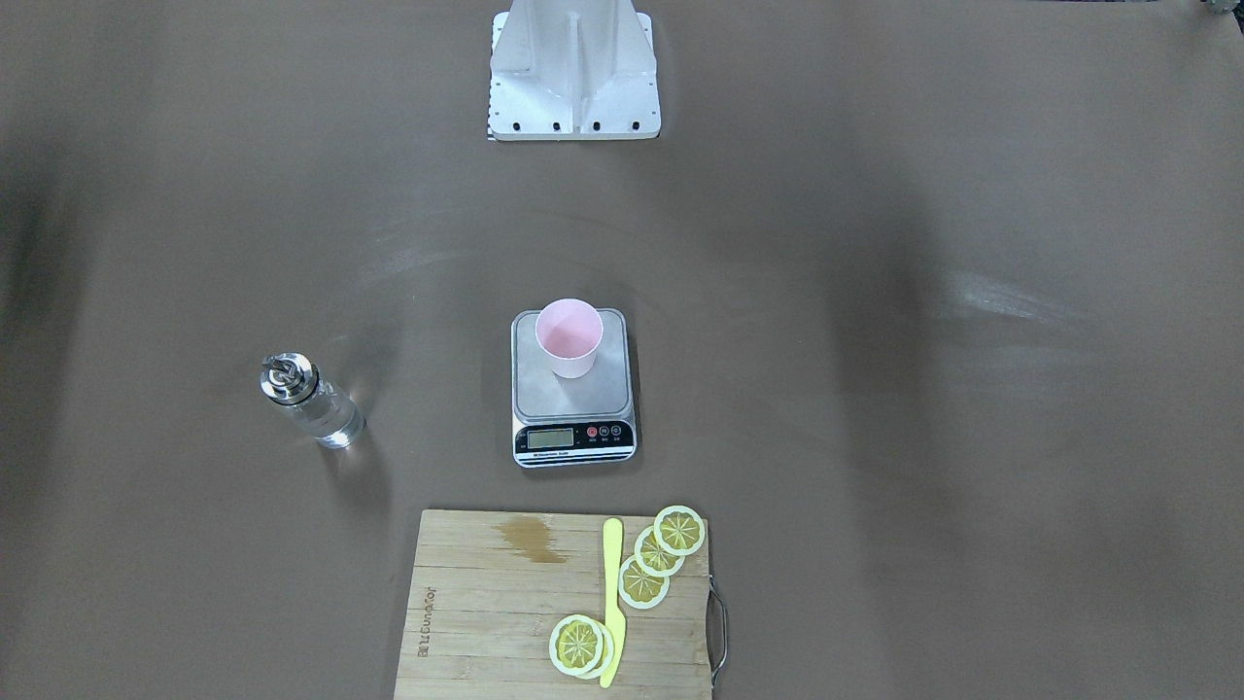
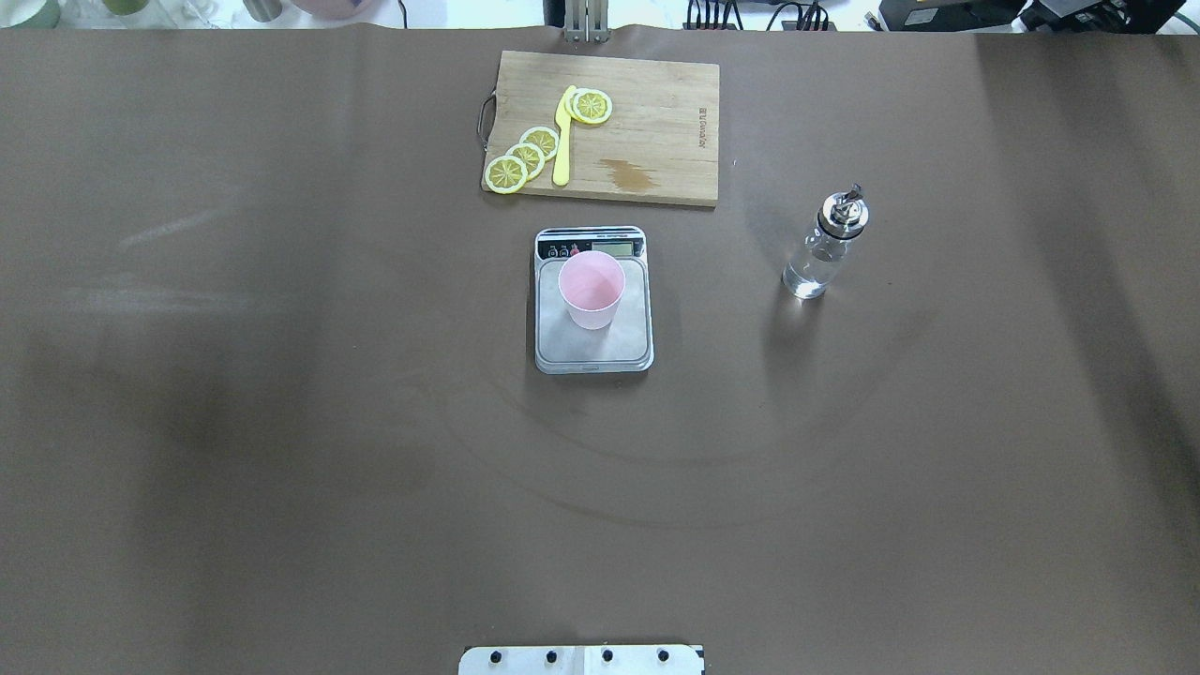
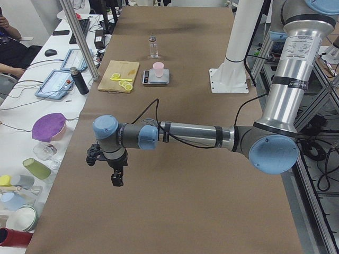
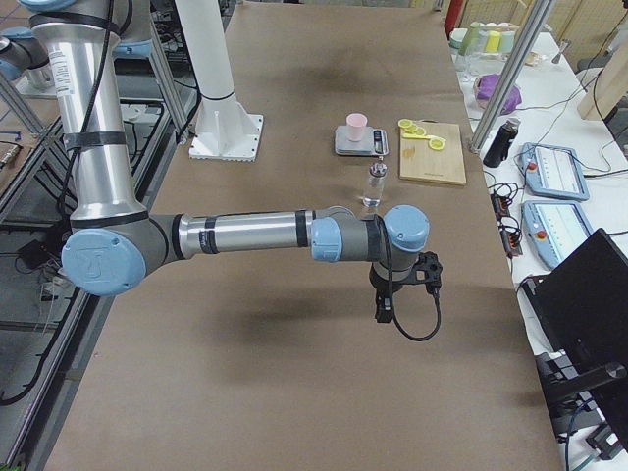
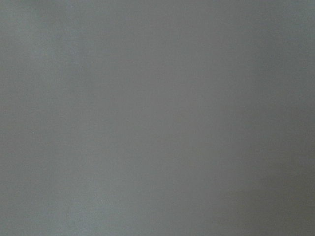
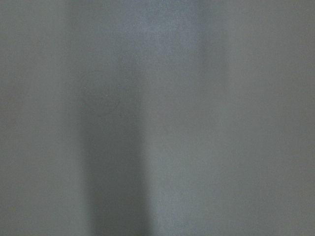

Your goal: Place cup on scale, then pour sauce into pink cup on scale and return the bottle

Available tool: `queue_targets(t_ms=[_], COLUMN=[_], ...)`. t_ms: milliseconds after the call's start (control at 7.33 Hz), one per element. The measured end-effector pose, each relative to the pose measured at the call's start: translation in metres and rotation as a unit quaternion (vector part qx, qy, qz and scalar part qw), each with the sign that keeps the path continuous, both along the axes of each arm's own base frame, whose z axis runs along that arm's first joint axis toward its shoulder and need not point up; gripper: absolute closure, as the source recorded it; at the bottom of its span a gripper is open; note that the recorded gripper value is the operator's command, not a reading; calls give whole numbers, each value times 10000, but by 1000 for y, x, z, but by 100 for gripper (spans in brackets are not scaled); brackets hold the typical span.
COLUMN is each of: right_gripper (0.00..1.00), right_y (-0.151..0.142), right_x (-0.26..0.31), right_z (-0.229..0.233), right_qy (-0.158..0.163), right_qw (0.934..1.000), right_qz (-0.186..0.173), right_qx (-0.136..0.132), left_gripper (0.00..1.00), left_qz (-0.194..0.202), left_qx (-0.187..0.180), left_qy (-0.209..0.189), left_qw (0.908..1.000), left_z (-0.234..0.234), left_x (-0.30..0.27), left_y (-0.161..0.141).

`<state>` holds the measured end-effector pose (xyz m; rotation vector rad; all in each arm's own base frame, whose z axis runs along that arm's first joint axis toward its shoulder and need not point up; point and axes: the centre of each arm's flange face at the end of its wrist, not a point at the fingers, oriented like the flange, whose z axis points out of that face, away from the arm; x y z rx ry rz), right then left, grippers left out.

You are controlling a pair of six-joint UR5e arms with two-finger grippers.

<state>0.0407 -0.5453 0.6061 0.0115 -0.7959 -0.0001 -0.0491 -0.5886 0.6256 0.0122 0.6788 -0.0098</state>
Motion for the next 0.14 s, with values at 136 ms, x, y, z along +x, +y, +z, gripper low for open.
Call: queue_targets(t_ms=[136], right_gripper=[0], right_y=[0], right_x=[0], right_z=[0], right_qy=[-4], right_qw=[10000], right_qz=[2], right_qx=[-3], left_gripper=[1], left_qz=[0], left_qx=[-4], left_qy=[0], left_qw=[10000], left_z=[0], left_x=[0], left_y=[0])
